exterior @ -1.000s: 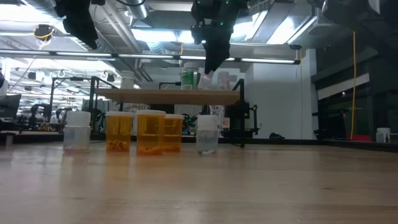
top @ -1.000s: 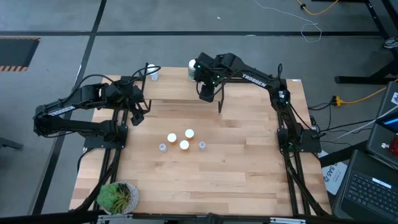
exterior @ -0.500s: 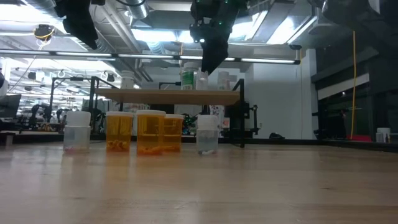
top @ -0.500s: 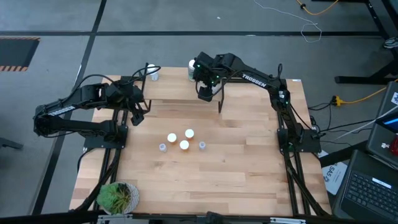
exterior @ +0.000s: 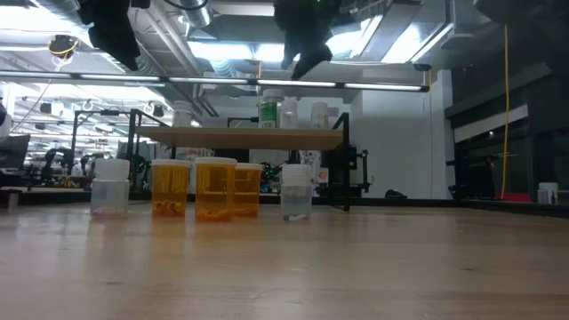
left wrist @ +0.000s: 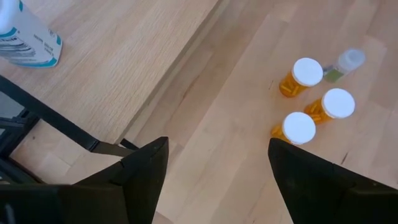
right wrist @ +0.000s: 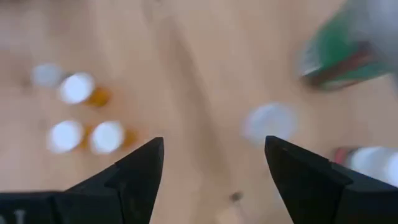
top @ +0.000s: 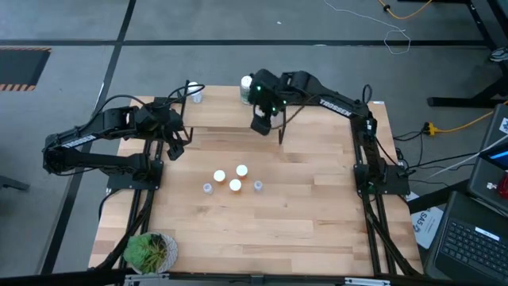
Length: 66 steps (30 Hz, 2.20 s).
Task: Pick and place medicine bottles onto shelf by color
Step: Put the transparent pill bottle on the shelf
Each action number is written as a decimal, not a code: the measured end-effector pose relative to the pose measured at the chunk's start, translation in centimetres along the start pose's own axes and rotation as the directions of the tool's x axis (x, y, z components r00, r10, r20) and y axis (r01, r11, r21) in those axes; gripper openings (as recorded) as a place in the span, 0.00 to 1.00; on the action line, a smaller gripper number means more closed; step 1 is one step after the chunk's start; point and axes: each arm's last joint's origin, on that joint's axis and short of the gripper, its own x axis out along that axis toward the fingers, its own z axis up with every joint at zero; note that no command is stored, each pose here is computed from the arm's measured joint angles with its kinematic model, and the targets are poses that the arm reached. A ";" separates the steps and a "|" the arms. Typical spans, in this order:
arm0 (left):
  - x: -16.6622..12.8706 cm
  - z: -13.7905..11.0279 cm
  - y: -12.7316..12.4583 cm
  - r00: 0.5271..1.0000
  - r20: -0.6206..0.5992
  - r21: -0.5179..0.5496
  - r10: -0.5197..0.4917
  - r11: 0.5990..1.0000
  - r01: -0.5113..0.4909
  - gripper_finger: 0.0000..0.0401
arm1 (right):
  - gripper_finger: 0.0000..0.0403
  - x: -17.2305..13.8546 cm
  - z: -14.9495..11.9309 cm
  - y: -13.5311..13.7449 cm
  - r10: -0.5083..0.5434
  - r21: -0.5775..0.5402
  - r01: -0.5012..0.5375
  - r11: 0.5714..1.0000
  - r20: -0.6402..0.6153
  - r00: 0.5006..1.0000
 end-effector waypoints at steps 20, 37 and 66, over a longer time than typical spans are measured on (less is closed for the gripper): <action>0.0 -0.8 0.2 0.996 -0.084 -0.018 0.020 1.000 -0.022 0.68 | 0.70 8.2 -7.2 15.7 -0.051 -0.270 0.019 0.963 -0.113 0.992; 0.0 -0.8 0.2 0.996 -0.082 -0.011 0.021 1.000 -0.022 0.68 | 0.70 15.1 -13.5 16.8 -0.014 -0.208 -0.029 0.978 -0.205 0.979; 0.0 -0.8 0.3 0.995 -0.070 -0.007 0.068 0.998 -0.069 0.68 | 0.33 7.7 -6.4 15.9 -0.122 -0.413 0.104 0.905 -0.017 0.992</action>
